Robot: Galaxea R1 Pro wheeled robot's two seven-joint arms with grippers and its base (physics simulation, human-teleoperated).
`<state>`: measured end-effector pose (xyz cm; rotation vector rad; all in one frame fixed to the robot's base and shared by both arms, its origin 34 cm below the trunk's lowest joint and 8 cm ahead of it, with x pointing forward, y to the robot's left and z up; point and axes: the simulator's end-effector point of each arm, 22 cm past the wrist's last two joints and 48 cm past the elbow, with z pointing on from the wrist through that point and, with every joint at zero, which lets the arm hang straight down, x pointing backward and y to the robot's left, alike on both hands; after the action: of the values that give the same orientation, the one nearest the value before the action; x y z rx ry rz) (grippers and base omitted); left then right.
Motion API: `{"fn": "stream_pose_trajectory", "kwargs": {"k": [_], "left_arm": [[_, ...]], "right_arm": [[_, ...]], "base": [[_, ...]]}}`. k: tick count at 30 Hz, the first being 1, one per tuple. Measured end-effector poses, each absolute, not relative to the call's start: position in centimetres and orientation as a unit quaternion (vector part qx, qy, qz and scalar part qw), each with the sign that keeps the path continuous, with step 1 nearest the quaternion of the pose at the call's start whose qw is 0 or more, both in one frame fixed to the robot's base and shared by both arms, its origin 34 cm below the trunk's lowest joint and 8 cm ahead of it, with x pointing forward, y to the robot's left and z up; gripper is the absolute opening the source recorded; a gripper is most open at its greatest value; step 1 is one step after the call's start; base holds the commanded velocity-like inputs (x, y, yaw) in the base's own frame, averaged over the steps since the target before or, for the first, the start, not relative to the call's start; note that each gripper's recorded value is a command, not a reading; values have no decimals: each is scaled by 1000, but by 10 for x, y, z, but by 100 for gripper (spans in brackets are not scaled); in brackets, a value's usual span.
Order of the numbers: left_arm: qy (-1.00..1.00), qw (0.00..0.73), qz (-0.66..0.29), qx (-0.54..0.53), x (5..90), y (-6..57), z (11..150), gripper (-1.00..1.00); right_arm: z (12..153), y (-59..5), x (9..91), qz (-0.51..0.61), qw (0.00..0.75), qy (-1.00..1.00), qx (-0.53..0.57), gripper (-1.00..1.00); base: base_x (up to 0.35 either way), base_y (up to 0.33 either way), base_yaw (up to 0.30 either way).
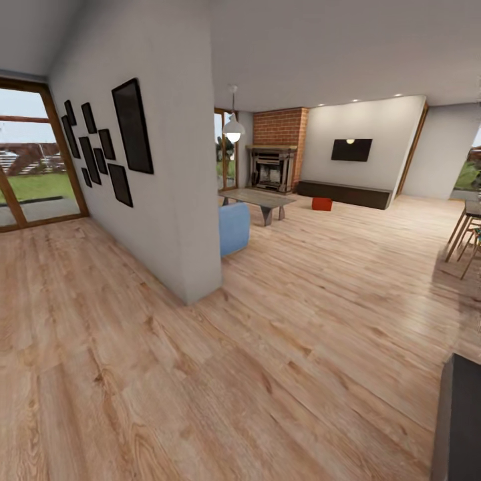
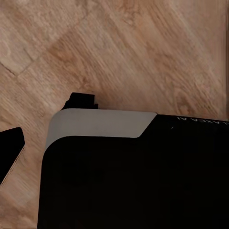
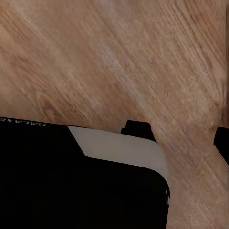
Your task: Move the two storage containers from the living room to the garage. In the garage, place one container on the floor and stack the other container on top of it (either order is fine).
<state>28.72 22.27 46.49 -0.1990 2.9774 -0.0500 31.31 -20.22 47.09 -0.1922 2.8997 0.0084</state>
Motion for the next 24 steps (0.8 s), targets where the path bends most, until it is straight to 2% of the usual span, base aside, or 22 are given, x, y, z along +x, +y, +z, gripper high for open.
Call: {"fn": "stream_pose_trajectory", "kwargs": {"k": [24], "left_arm": [[995, 78, -16, -66, 287, 223, 465, 100]], "right_arm": [[471, -202, 313, 3, 117, 991, -67, 100]], "base": [[323, 0, -32]]}}
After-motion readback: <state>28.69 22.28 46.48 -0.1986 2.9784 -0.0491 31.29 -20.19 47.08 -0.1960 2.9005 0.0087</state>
